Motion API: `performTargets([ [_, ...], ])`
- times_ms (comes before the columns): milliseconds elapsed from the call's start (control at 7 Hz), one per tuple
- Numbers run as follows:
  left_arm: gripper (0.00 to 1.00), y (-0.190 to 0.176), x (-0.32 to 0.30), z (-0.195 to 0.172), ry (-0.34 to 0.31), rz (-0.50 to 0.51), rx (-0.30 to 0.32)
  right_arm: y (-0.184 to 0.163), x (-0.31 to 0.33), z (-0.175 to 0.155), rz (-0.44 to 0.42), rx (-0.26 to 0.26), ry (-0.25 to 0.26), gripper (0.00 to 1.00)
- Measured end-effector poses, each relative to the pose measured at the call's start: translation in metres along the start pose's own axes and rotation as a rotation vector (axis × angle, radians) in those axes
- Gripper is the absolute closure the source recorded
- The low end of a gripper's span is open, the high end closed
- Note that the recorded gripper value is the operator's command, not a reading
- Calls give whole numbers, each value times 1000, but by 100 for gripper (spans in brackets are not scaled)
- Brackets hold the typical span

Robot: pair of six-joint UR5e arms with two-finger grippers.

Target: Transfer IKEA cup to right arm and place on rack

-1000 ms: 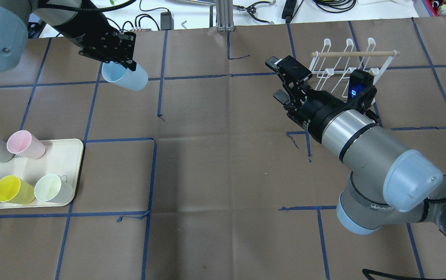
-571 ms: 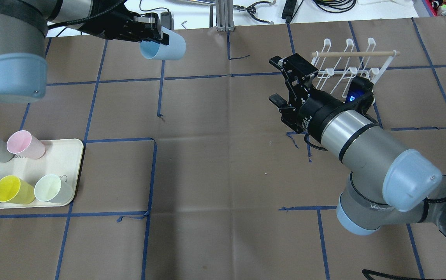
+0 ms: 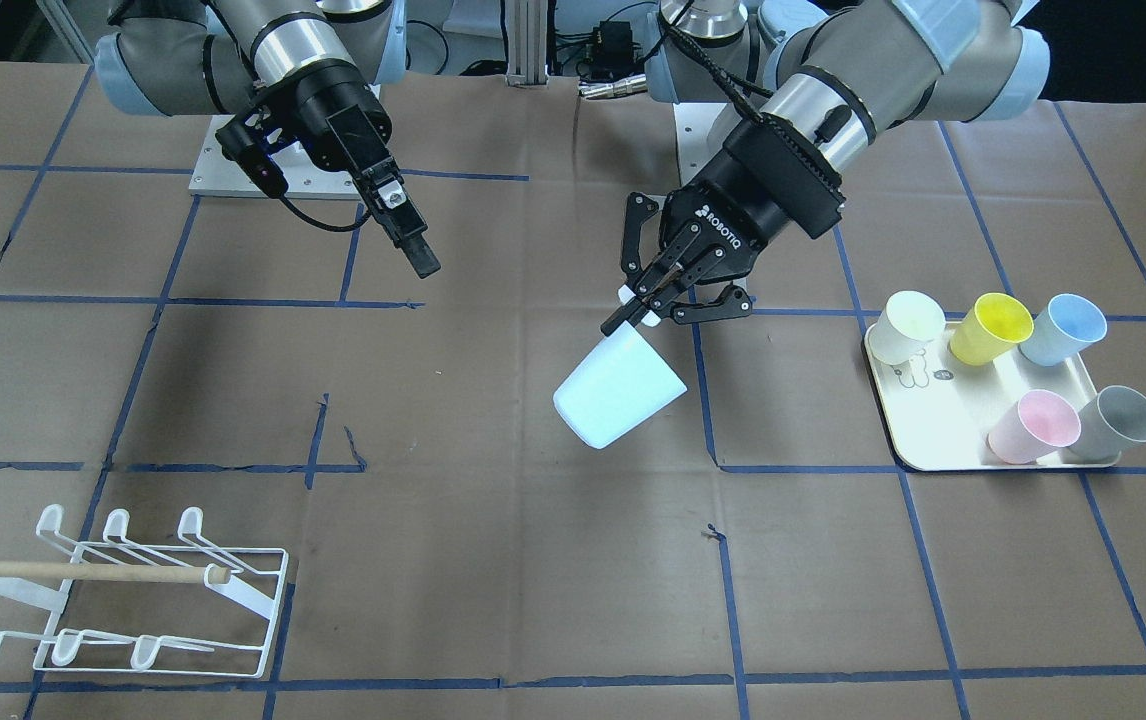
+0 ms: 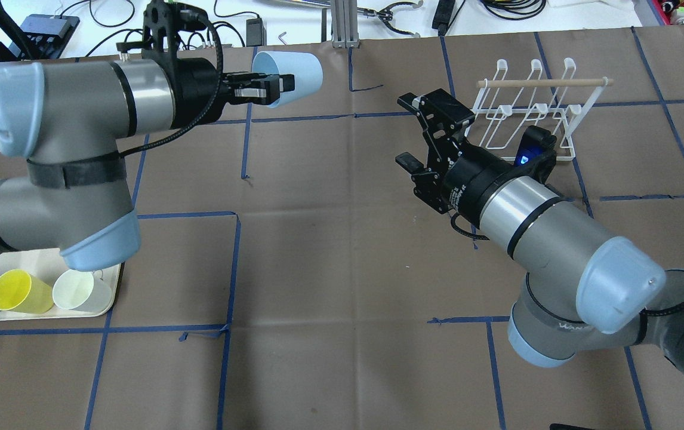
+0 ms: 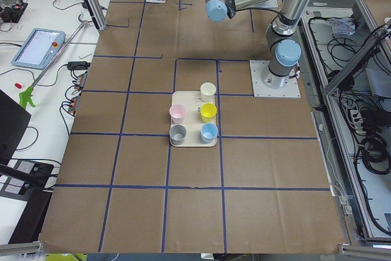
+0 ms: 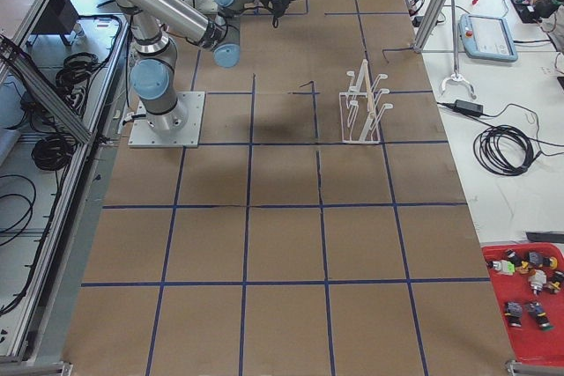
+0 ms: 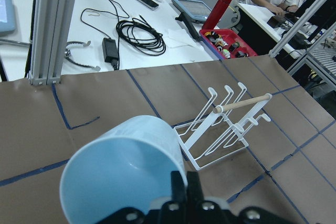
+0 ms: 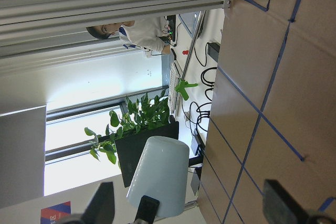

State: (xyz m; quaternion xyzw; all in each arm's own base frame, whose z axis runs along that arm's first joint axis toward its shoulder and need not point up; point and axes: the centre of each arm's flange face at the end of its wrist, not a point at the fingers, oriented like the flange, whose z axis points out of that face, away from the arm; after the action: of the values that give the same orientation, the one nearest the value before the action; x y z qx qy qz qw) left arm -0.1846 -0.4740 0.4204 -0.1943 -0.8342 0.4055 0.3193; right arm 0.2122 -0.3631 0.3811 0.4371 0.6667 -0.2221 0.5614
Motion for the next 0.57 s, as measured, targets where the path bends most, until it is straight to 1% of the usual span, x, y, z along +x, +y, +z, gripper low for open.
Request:
performTargets([
  [143,99,22,6,2,18,56,61,10,2,1,23,-16,9,0],
  [286,99,43,14,5,39,101,108,16,5,4,38,-20,21,0],
  [429,99,57,23,8,64,124,139,17,6,10,49,-21,31,0],
  [571,99,66,38,12,101,137,155,14,4,20,56,-24,37,0],
])
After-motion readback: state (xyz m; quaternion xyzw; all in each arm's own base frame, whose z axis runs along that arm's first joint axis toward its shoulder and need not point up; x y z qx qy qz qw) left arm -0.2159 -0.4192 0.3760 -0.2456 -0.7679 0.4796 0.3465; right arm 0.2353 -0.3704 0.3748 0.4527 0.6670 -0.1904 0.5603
